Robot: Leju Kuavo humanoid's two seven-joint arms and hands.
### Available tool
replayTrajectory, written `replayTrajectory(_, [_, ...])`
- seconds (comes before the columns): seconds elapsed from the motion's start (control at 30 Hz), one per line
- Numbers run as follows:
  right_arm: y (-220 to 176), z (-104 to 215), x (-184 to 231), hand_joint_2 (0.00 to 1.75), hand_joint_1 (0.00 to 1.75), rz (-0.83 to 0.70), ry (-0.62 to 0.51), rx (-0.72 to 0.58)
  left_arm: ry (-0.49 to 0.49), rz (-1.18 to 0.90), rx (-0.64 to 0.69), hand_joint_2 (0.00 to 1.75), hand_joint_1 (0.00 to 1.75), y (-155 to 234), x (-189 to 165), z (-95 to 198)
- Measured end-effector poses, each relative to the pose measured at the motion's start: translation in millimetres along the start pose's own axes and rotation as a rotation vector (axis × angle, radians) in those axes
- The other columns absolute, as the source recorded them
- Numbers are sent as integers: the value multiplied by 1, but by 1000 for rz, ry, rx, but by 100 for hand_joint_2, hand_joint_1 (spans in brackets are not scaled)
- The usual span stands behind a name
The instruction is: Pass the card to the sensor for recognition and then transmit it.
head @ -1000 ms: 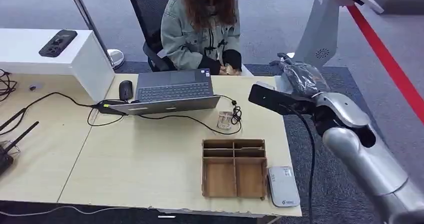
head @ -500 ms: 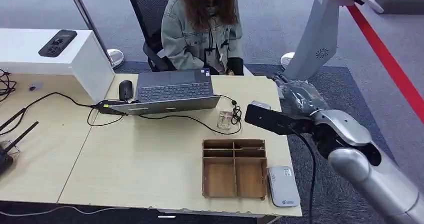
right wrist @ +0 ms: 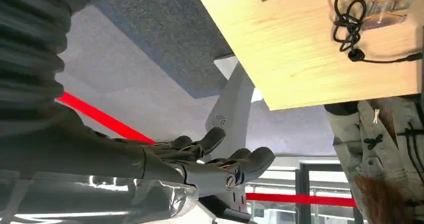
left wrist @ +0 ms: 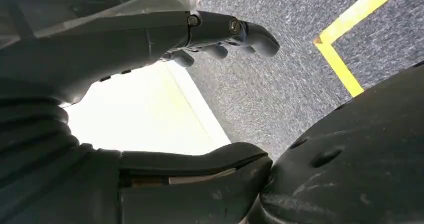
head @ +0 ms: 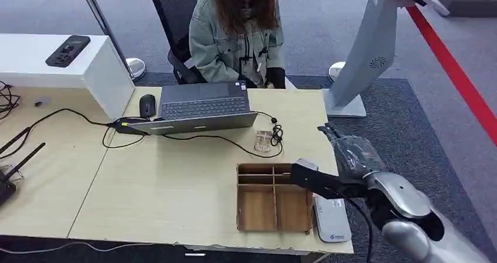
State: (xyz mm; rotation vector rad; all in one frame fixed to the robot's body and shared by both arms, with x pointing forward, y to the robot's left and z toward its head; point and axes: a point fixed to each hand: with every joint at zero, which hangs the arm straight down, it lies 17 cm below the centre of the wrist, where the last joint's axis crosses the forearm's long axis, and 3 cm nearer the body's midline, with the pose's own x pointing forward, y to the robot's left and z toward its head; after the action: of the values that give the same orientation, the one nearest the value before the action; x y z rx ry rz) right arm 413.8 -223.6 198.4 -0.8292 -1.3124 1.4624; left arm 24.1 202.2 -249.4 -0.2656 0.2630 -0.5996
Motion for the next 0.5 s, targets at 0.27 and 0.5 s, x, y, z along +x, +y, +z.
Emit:
replayTrajectory(0.27, [3, 0, 10, 175, 24, 10, -25, -36, -2, -5, 1, 0, 0, -1, 1, 0])
replayTrajectory(0.5, [8, -7, 26, 175, 23, 16, -57, -63, 0, -13, 2, 0, 0, -2, 2, 0])
